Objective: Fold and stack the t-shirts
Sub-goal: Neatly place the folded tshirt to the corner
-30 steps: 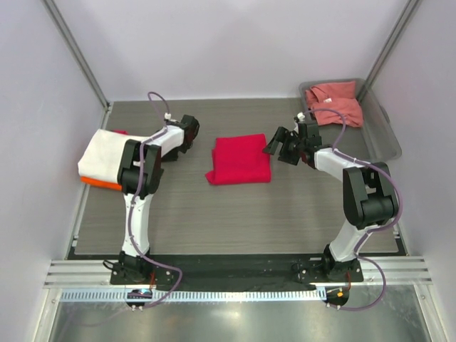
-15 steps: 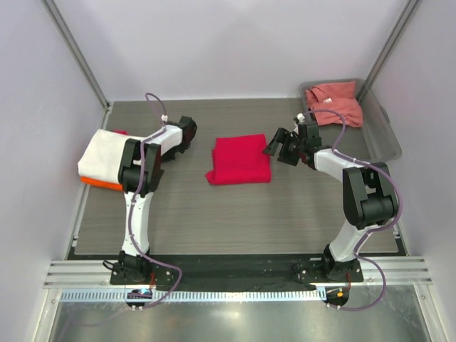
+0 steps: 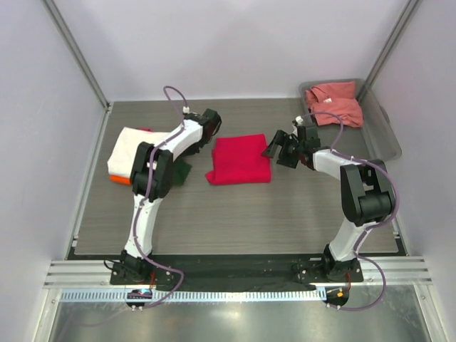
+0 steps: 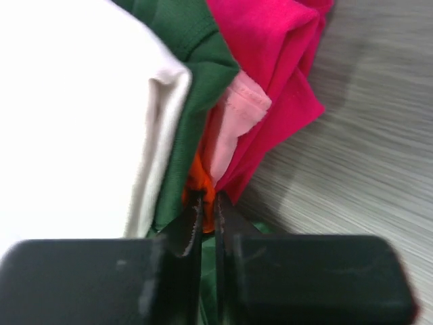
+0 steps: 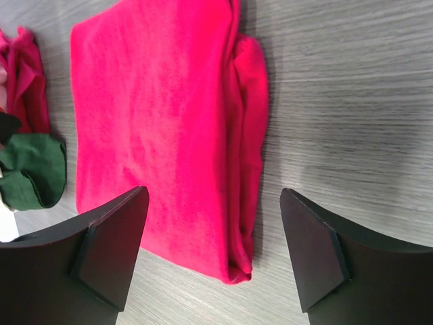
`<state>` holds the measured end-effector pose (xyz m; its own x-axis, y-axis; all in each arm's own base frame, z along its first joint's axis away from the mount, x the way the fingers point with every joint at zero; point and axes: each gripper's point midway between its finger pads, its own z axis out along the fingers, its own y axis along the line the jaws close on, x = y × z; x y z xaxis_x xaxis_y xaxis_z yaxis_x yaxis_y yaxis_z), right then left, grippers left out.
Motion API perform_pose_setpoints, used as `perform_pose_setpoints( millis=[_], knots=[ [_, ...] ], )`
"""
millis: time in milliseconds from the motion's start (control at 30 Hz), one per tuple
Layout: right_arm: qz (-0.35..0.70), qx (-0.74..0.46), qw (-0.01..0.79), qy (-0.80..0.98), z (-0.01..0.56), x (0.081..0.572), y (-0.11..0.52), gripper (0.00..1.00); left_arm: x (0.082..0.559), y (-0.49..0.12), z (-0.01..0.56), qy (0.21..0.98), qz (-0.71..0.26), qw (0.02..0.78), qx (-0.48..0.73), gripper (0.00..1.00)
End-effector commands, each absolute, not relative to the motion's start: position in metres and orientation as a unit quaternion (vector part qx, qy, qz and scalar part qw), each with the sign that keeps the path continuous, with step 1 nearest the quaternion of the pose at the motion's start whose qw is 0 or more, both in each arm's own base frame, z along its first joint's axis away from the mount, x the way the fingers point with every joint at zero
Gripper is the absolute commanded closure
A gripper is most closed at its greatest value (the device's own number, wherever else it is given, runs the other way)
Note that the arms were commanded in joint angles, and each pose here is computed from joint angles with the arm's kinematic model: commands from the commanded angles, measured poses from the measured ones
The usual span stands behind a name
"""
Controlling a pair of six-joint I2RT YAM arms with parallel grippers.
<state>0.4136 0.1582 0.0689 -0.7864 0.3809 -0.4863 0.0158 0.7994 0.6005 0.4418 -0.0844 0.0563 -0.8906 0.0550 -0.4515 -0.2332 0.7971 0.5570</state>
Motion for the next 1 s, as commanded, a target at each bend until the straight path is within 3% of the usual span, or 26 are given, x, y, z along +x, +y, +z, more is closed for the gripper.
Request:
perform_pose_setpoints(
  millis=[0, 33, 67, 133, 200, 367, 567, 733, 967],
  knots=[
    [0.316, 0.104, 0.312, 0.890, 0.070, 0.420, 0.163, 0.15, 0.445, -0.103, 0.062, 0.931, 0.268, 0.234, -0.084, 0.93],
    [0.320, 0.104, 0.310, 0.889, 0.069, 0.421, 0.164, 0.15, 0.446, -0.106, 0.067, 0.932, 0.256, 0.240, -0.089, 0.87],
    [0.323, 0.103, 0.308, 0.889, 0.069, 0.423, 0.166, 0.15, 0.441, -0.111, 0.064, 0.939, 0.238, 0.233, -0.090, 0.71],
    [0.323, 0.107, 0.302, 0.891, 0.062, 0.425, 0.166, 0.15, 0.444, -0.120, 0.079, 0.941, 0.200, 0.254, -0.100, 0.59],
    [0.318, 0.110, 0.299, 0.893, 0.057, 0.432, 0.165, 0.15, 0.441, -0.131, 0.092, 0.944, 0.154, 0.270, -0.105, 0.39],
    [0.311, 0.120, 0.288, 0.898, 0.046, 0.445, 0.166, 0.24, 0.438, -0.156, 0.122, 0.946, 0.052, 0.300, -0.109, 0.23],
    [0.294, 0.140, 0.291, 0.900, 0.041, 0.459, 0.162, 0.33, 0.434, -0.202, 0.116, 0.947, -0.083, 0.289, -0.110, 0.15],
    [0.279, 0.149, 0.286, 0.905, 0.035, 0.466, 0.159, 0.42, 0.438, -0.227, 0.082, 0.947, -0.137, 0.264, -0.124, 0.18],
    [0.267, 0.152, 0.271, 0.912, 0.015, 0.469, 0.159, 0.48, 0.449, -0.244, 0.049, 0.944, -0.165, 0.247, -0.144, 0.21]
  ],
)
